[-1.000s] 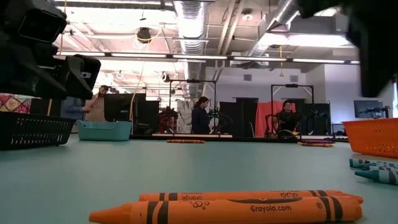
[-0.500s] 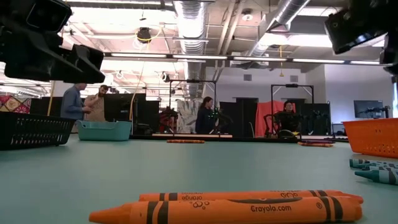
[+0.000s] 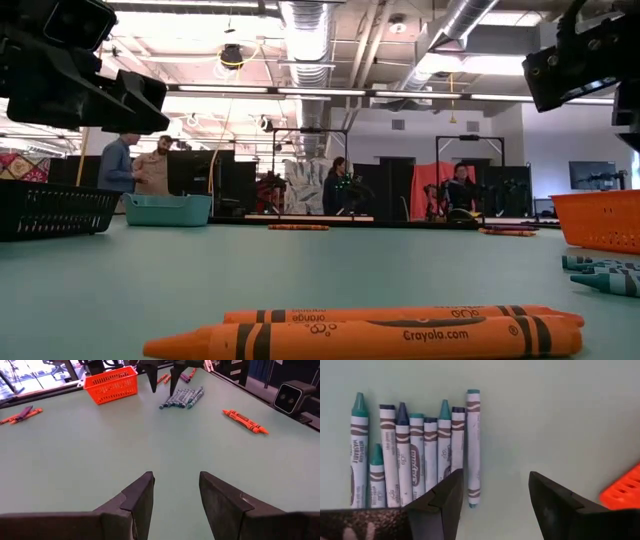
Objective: Sort crayons
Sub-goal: Put the green crayon into the green bin
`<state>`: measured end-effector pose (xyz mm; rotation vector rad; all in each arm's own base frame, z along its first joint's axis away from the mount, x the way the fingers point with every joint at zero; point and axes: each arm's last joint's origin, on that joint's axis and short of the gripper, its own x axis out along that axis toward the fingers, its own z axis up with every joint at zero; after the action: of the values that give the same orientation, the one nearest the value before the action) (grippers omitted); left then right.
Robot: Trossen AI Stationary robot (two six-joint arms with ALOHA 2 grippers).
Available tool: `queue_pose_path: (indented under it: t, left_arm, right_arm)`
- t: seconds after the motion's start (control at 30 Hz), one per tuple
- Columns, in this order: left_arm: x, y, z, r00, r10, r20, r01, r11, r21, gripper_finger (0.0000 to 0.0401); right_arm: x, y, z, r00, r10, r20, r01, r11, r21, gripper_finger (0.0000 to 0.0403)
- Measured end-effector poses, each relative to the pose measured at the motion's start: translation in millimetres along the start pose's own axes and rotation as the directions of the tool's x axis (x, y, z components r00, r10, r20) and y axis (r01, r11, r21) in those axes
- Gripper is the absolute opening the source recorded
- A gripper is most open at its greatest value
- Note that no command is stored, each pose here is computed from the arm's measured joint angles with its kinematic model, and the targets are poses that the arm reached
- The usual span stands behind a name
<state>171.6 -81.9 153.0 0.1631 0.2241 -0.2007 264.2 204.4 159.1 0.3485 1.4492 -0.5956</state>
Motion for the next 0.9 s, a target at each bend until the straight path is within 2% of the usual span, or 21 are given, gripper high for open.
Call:
queue_pose_path:
  t: [0.2, 0.6, 0.9]
  left_arm:
    - [0, 0, 0, 1.0, 0.0, -0.001, 0.0, 1.0, 0.001, 0.0148]
    - [0, 0, 0, 1.0, -0.002, -0.003, 0.002, 1.0, 0.003, 0.0148]
    - [0, -1, -2, 1.0, -0.022, -0.015, 0.022, 1.0, 0.007, 0.0148]
  right_arm:
    - [0, -1, 1, 1.0, -0.011, 0.001, 0.011, 1.0, 0.005, 0.0216]
    - [2, -5, 13, 1.0, -0.013, 0.013, 0.013, 1.0, 0.02, 0.0175]
    - [2, -6, 14, 1.0, -0.027, 0.005, 0.027, 0.999, 0.036, 0.0173]
